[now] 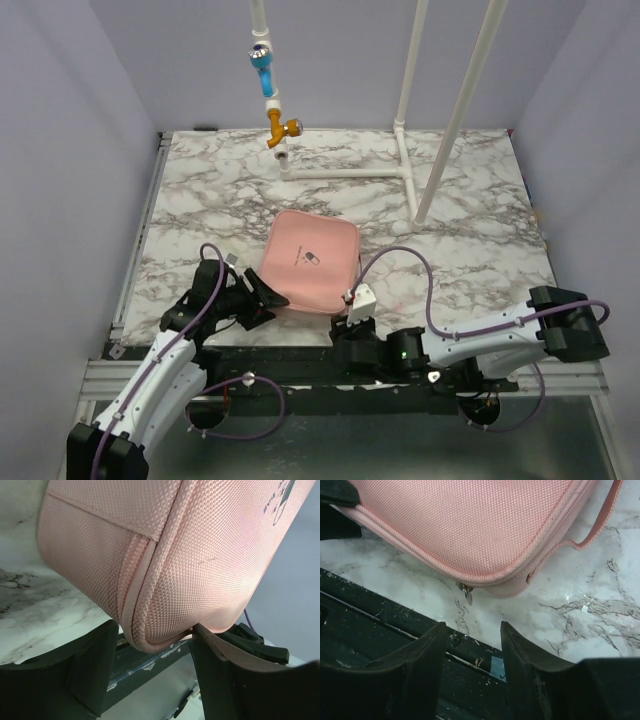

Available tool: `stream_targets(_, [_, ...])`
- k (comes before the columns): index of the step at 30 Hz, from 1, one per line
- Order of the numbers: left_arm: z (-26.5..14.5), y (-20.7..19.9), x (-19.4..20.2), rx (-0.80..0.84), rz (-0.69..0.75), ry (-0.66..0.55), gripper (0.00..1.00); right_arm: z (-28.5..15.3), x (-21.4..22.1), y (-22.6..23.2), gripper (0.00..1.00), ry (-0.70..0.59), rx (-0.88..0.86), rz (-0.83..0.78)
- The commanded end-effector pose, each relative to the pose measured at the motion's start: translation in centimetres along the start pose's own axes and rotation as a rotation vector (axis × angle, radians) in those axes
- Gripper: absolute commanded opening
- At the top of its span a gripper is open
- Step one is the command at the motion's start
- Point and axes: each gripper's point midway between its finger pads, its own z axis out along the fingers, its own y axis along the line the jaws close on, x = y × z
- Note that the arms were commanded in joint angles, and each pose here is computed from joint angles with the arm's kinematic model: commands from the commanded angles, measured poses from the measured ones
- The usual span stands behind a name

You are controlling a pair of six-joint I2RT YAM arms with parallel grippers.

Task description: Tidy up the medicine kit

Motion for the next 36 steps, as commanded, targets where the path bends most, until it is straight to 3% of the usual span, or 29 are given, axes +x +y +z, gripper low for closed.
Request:
stream_targets(1, [0.5,-1.6,-3.6,-0.008,0.073,-0.135,0.63,-1.1,0.4,-1.7,0.54,0.046,0.022,0.029])
stream_targets(6, [1.1,-1.9,-4.2,-0.014,0.094,-0.128,0.63,-1.3,-1.1,-1.7,0.62,-0.002,0.043,0.053])
stream_targets(18, [1.0,-1.9,-3.6,0.009,0.116,-0.107,0.63,1.5,-3.3,-0.2,0.65,-0.131,0.223,0.125])
stream_targets(31, [0.9,-2.1,-3.5,0.025,0.121,-0.105,0.63,3.7,-3.3,-0.8,0.52,-0.149,0.265,0.114])
stream_targets(36, [1.0,-1.9,-3.4,0.024,0.118,-0.102,0.63,4.1,-3.3,-0.8,0.42,-0.162,0.271,0.117])
